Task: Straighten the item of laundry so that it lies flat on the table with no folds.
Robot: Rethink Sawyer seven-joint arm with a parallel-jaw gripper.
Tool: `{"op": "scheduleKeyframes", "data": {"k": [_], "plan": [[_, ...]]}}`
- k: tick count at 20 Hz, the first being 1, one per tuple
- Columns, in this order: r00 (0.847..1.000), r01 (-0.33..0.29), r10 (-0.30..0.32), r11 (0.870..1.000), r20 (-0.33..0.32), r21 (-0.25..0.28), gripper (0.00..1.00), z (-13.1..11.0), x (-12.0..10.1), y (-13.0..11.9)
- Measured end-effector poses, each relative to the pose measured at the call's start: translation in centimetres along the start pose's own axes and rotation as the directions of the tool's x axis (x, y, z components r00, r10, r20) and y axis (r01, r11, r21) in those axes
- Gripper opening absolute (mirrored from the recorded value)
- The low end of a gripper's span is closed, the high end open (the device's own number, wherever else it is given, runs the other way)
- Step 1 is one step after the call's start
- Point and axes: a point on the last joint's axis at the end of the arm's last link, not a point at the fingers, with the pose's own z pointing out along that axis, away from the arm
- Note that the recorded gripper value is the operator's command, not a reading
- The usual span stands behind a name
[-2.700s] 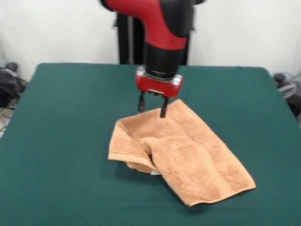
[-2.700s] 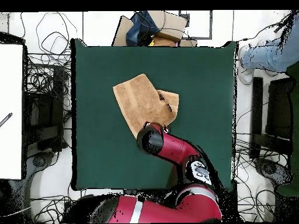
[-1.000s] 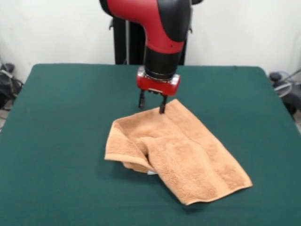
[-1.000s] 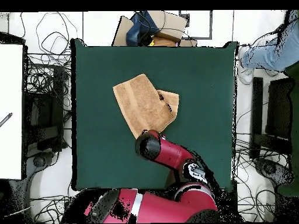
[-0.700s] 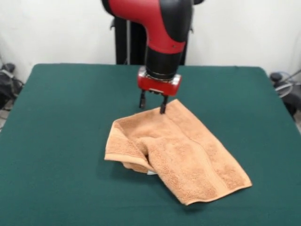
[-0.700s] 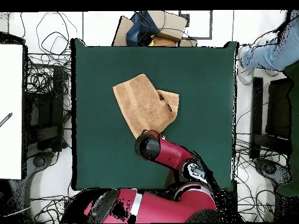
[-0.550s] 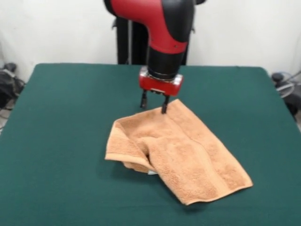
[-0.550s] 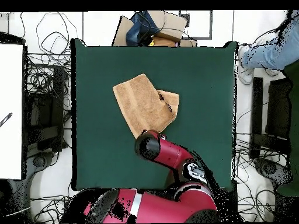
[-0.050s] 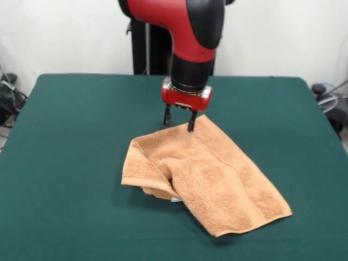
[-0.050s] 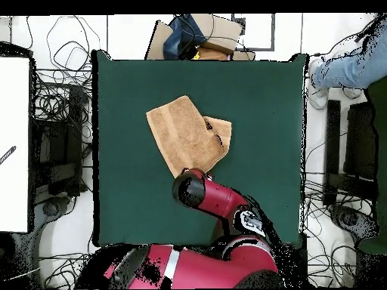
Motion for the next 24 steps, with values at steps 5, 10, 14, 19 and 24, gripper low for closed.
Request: {"op": "scheduleKeyframes", "data": {"k": [5,10,14,19,24], "plan": [[1.0,0.006,-0.006,1.0,0.001,0.0,1.0,0.0,0.1,0.3],[1.0,0.027,-0.027,1.0,0.002,-0.001,1.0,-0.1,0.3,1.4],[0.999,0.04,-0.04,0.999,0.003,0.003,1.0,-0.2,0.5,1.8],[0.999,0.054,-0.054,0.999,0.005,0.005,1.0,-0.3,0.7,2.5],[0.999,0.053,-0.053,0.999,0.004,0.005,1.0,-0.3,0.7,2.4]]}}
